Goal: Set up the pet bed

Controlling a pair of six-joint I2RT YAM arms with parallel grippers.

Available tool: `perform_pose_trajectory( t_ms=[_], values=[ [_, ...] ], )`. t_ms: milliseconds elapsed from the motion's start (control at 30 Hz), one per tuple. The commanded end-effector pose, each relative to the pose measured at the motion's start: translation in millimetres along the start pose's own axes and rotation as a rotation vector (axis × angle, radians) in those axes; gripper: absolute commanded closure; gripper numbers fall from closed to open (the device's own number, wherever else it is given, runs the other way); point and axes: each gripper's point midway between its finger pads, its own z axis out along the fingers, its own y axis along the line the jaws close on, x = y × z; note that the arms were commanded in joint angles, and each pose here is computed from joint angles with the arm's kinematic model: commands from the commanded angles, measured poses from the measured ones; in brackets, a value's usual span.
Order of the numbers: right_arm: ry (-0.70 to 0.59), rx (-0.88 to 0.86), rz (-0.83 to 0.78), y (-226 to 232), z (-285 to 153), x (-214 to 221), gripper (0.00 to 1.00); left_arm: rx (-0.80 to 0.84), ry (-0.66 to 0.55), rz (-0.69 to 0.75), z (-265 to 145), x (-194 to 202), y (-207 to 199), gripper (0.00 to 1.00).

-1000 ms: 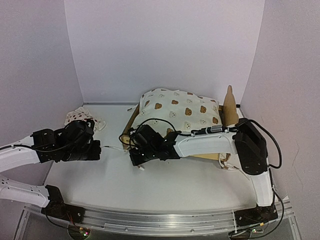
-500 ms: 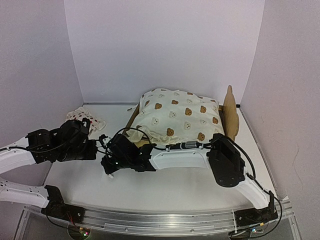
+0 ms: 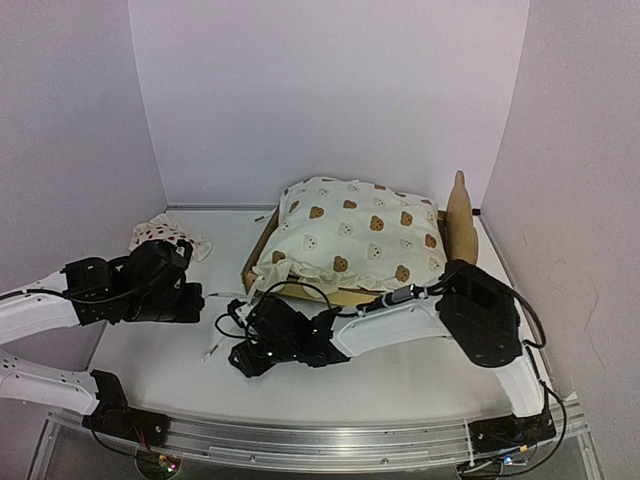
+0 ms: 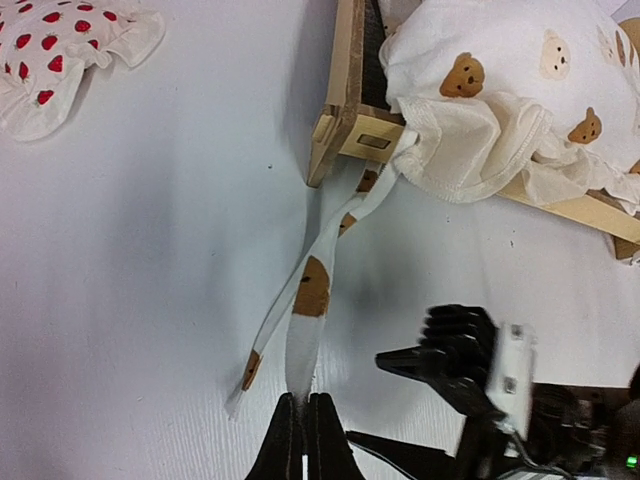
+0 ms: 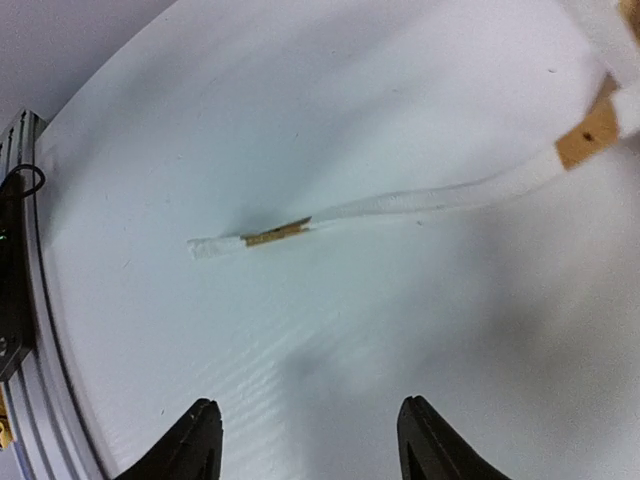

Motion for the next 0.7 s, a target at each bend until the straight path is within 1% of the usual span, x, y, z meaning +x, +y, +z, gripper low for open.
perform_pose_trajectory(
  t_ms=[0,133,267,433,533,667],
  values=[
    [-0.156,-0.021,-0.044,18,-80,-60,0.34,0.079,-0.003,0.017,2,-10,-26,1.00],
    [-0.159,0.079,-0.069,-5,-111,-51,0.31,0.104,0.043,0.030,13,-2,-36,1.00],
    [-0.184,0.176,-0.066,-29,-136,-52,0.32,0.133,0.099,0.031,24,11,-44,1.00],
    [-0.201,0.250,-0.023,-58,-153,-53,0.35,0.191,0.186,0.050,39,32,-61,1.00],
    [-0.214,0.280,-0.009,-68,-160,-54,0.37,0.233,0.228,0.070,48,42,-74,1.00],
    [-0.221,0.306,0.009,-80,-167,-54,0.38,0.286,0.314,0.095,61,61,-91,1.00]
  ],
)
